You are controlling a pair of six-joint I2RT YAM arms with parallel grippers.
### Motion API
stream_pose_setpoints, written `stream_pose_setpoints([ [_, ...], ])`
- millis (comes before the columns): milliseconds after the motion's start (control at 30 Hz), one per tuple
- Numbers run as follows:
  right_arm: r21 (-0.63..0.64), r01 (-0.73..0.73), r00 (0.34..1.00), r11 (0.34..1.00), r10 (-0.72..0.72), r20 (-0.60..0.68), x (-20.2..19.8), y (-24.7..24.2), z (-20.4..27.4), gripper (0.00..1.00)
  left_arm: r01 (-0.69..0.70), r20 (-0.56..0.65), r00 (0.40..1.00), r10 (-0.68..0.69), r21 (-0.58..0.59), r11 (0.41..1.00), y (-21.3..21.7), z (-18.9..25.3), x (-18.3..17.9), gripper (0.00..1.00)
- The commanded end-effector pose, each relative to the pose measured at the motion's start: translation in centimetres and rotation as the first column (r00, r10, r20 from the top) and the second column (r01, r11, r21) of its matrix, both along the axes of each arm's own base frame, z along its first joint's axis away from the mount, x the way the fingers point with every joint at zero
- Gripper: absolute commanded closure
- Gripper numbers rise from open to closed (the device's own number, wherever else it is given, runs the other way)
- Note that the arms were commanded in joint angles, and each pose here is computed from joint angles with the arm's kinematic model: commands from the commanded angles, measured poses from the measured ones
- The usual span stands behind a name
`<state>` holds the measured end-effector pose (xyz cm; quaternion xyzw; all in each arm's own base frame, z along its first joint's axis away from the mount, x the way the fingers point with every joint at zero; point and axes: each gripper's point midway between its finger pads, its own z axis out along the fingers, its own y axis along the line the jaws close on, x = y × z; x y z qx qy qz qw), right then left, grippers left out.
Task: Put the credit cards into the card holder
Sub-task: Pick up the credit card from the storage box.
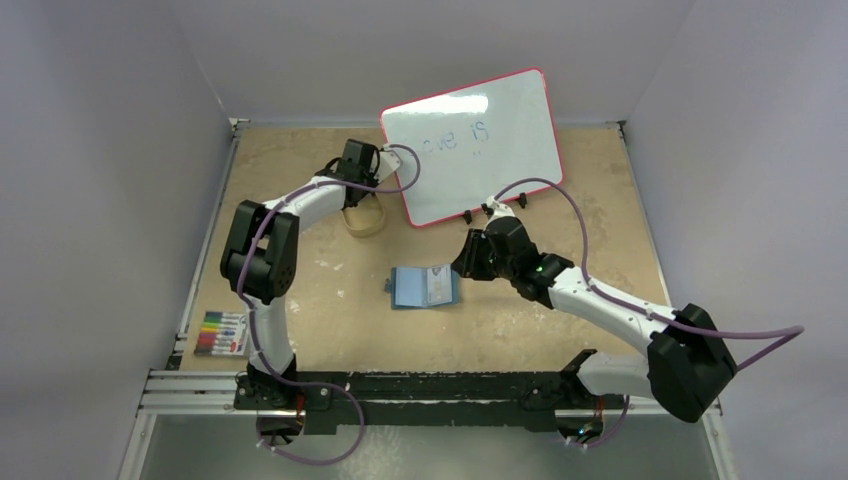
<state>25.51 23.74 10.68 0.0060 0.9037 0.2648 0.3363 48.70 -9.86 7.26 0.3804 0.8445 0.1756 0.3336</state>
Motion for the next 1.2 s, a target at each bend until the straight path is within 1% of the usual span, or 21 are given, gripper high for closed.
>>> stream_pose_setpoints([
  [0,0.026,0.010,0.999,1.000,-0.011,0.052,0.6,0.3,2.2,0.64,-0.022,0.084,0.996,0.023,-0.013,1.000,0.3,3.8,1.1,0.75],
  [133,0.043,-0.002,0.998,0.999,0.000,0.055,0.3,0.4,2.7,0.63,-0.030,0.083,0.996,0.030,-0.006,1.000,0.5,4.0,1.1,0.79],
  [333,0.045,0.001,0.998,0.999,-0.004,0.059,0.3,0.3,2.9,0.63,-0.040,0.076,0.996,0.041,-0.015,0.999,0.5,4.3,1.0,0.81],
  [400,0.050,0.003,0.998,0.999,-0.006,0.062,0.2,0.2,3.2,0.63,-0.035,0.072,0.997,0.037,-0.026,0.999,0.3,4.4,0.9,0.84],
  [500,0.064,0.011,0.997,0.998,-0.016,0.074,0.3,0.2,3.7,0.63,-0.032,0.057,0.998,0.036,-0.068,0.997,-0.3,4.8,0.7,0.88],
  [633,0.086,0.009,0.995,0.996,-0.017,0.095,0.4,0.3,4.5,0.63,-0.031,0.040,0.999,0.036,-0.116,0.993,-0.9,5.6,0.0,0.90],
  [700,0.099,0.002,0.994,0.995,-0.013,0.107,0.3,0.4,4.8,0.62,-0.035,0.033,0.999,0.039,-0.113,0.993,-0.7,5.9,-0.3,0.93],
  [800,0.108,-0.005,0.993,0.994,-0.008,0.116,0.3,0.5,5.1,0.62,-0.045,0.020,0.999,0.047,-0.098,0.994,-0.4,5.9,-0.8,1.00],
  [967,0.128,-0.016,0.993,0.992,0.001,0.121,0.0,0.7,5.5,0.62,-0.042,0.029,0.999,0.045,-0.097,0.994,-0.5,5.4,-0.5,0.98],
  [1133,0.132,-0.015,0.993,0.991,-0.001,0.119,-0.1,0.6,5.6,0.62,-0.054,0.005,0.999,0.054,-0.060,0.997,-0.1,4.2,-0.1,0.95],
  [1167,0.131,-0.014,0.993,0.991,-0.002,0.122,-0.1,0.6,5.7,0.61,-0.057,0.002,0.998,0.057,-0.054,0.997,0.0,4.2,-0.1,0.96],
])
